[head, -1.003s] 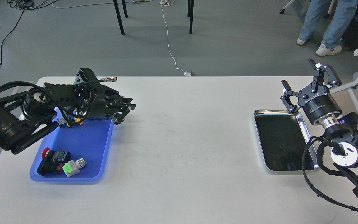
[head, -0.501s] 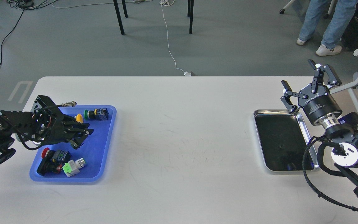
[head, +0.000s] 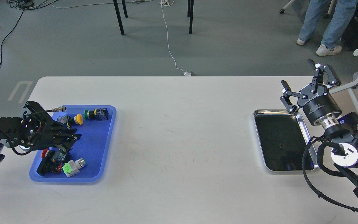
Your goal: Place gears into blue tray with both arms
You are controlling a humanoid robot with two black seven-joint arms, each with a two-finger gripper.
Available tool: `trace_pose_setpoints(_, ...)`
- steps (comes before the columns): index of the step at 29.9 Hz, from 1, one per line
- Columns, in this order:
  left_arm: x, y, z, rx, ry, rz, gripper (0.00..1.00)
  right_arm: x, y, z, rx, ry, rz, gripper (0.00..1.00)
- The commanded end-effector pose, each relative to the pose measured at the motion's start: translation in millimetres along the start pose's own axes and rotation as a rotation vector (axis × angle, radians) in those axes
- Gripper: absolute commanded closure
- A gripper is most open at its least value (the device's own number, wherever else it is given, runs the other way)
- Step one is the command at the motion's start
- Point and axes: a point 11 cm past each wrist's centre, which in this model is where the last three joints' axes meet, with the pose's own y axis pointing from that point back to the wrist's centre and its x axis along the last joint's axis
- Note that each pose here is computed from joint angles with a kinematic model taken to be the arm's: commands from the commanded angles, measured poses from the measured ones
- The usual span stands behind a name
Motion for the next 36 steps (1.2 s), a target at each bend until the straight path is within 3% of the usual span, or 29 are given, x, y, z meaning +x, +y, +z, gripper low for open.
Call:
trace_pose_setpoints(1,-2.9,3.0,-3.7,0.01,0.003,-0.006,0.72,-4.4,-1.9,1.0,0.001,-0.007,-0.01,0.03)
trace_pose_setpoints(4,-2.9,3.4,-3.8,0.01,0.002,-0.006,0.62,-7.9,-4.0,0.9,0.004,-0.01,-0.017,0.03)
trace_pose_setpoints(8,-1.2,3.7,-4.5,0.012,0.001,0.001,0.26,-8.0,-4.0,1.0,0.003,-0.009,-0.018,0.03)
trace_pose_setpoints(10,-1.2,4.2,-5.0,0.013,0.002,0.002,0.19,-6.9,-3.6,-0.6,0.004,-0.005,-0.016,0.03)
trace_pose_setpoints(15,19.8,5.3,-4.4,0.007,0.014,0.103,0.15,-6.1,-3.3,-1.6,0.004,-0.002,-0.015,0.03)
trace_pose_setpoints(19,77.0,14.6,-3.6,-0.032,0.154,0.313,0.11,-5.7,-3.1,-2.2,0.005,-0.001,-0.014,0.03)
trace_pose_setpoints(23,125.1,22.3,14.1,-0.151,0.36,0.507,0.06,-6.1,-3.1,-1.9,0.002,0.006,-0.018,0.03)
trace_pose_setpoints(28,180.2,25.8,56.5,-0.407,0.706,0.736,0.03,-5.9,-2.1,0.1,-0.006,0.014,-0.021,0.03)
trace_pose_setpoints(36,173.5,-1.6,99.3,-0.676,1.375,0.894,0.02,-3.2,5.9,5.5,-0.082,0.145,-0.067,0.03)
